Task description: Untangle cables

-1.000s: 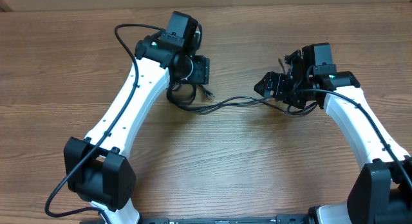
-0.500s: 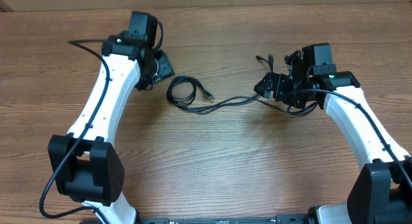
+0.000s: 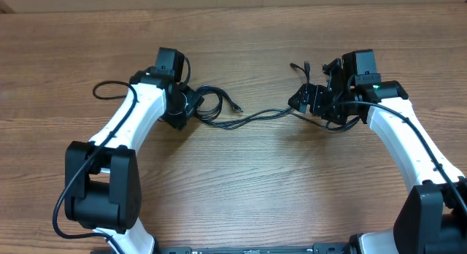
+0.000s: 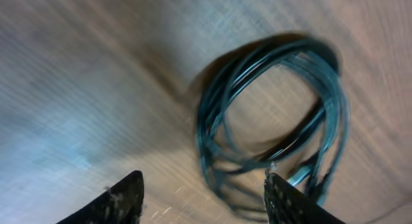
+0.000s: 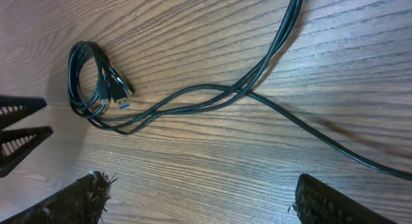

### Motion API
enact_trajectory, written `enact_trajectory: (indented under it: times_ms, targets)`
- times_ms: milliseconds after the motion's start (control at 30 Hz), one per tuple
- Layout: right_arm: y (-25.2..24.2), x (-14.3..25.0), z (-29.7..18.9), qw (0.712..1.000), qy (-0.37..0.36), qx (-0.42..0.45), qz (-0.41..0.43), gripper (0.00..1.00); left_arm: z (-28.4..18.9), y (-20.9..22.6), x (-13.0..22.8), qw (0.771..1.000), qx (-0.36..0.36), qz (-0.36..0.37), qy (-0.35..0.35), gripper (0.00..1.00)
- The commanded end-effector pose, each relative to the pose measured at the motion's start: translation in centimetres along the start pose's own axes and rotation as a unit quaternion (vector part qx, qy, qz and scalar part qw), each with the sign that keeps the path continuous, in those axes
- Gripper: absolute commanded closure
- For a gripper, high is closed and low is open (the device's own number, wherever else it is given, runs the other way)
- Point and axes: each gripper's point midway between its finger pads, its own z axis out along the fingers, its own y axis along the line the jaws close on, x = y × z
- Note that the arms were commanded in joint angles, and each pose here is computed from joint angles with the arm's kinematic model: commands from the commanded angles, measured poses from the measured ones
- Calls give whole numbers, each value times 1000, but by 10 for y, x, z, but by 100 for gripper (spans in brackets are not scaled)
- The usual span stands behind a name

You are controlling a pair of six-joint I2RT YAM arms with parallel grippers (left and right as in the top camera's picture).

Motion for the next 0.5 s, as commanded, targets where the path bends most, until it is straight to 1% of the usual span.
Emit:
enact_trajectory:
  times_ms: [0, 133, 233, 367, 433, 467]
  targets:
    - [8, -7, -11, 1000, -18, -11, -11, 9, 7, -4, 5, 1000, 15, -24, -7, 42]
    - [9, -7, -11, 1000, -17, -14, -11, 9, 13, -9, 7, 999, 29, -16, -12, 43]
    - [9, -7, -11, 1000, -17, -14, -11, 9, 15, -5, 8, 1000, 19, -11, -21, 46]
    - [9, -7, -11, 1000, -17, -14, -11, 9, 17, -5, 10, 999, 12, -6, -32, 47]
    - [9, -7, -11, 1000, -17, -14, -11, 9, 17, -4, 9, 999, 9, -9, -37, 49]
    - [9, -7, -11, 1000, -17, -14, -11, 9, 18, -3, 9, 999, 6, -9, -38, 52]
